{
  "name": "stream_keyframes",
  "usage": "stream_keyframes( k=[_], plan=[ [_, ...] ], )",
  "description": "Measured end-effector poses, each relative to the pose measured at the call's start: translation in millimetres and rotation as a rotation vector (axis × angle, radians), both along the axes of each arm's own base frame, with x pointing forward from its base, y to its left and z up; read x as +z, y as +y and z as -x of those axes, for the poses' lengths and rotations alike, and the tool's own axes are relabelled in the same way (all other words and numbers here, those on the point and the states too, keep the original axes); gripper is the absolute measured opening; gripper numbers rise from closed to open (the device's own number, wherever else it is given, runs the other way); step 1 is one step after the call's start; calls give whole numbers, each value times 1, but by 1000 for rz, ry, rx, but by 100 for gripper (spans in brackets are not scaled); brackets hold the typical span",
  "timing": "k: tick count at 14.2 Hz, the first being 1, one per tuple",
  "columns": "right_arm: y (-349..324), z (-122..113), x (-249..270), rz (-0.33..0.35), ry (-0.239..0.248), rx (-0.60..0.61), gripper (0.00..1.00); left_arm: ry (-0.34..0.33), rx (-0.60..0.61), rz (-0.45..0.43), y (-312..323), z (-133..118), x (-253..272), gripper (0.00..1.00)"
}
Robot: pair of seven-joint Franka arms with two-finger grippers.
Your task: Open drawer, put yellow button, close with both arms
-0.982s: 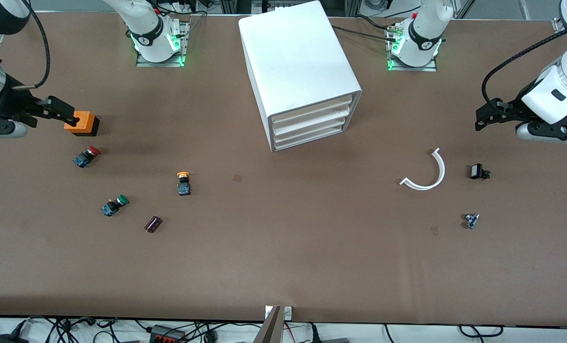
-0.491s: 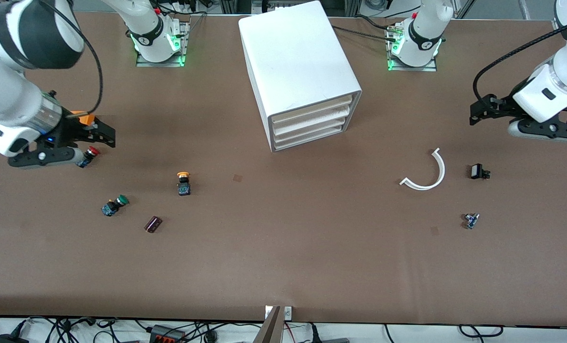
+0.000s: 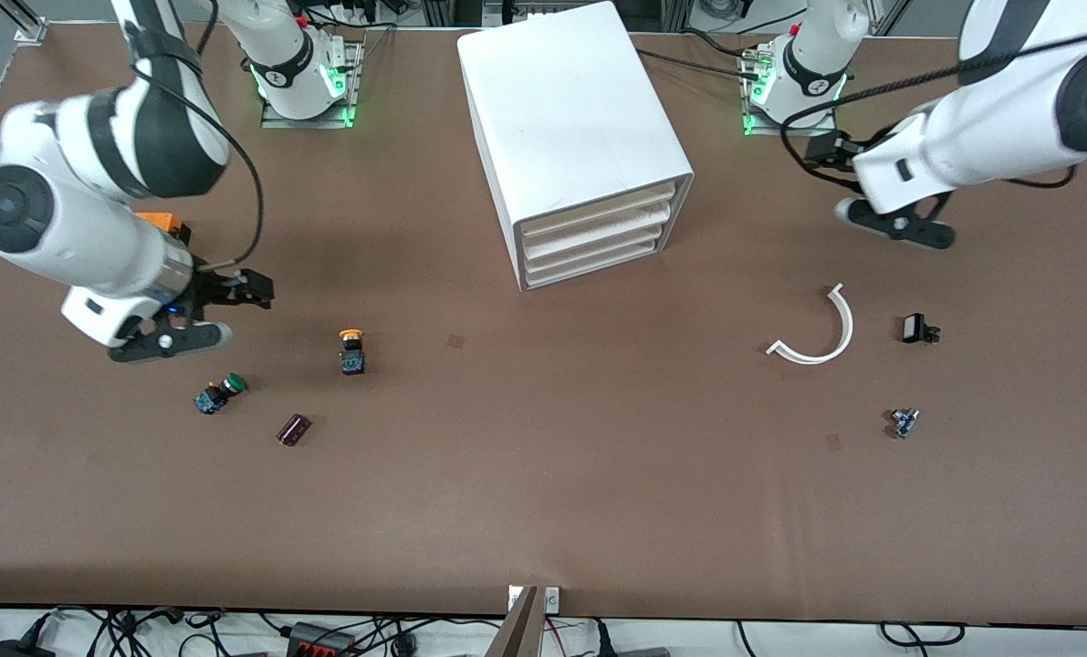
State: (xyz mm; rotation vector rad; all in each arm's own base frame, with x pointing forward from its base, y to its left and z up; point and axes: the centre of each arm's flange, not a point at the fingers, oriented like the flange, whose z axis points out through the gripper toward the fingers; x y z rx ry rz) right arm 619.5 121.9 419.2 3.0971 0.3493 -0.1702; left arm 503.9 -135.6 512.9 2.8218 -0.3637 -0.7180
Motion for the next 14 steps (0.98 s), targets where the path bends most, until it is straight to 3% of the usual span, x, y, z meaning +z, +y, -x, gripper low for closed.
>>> stream_keyframes(
  k=[3, 4, 6, 9, 12, 14],
  plan=[
    [16, -10, -55, -9, 29, 4, 100, 119, 16, 199, -23, -13, -42, 100],
    [18, -13, -71, -16, 37, 1, 100, 124, -1, 295, -27, -21, -55, 100],
    [25, -15, -97, -17, 58, 4, 100, 83, -18, 490, -29, -40, -78, 100],
    [34, -14, -126, -22, 99, 6, 100, 57, -18, 708, -36, -54, -112, 100],
    [44, -14, -154, -33, 101, 8, 100, 77, 26, 917, -58, -43, -167, 100],
    [51, -14, -173, -30, 105, 17, 100, 67, 16, 1005, -61, -31, -198, 96]
  ],
)
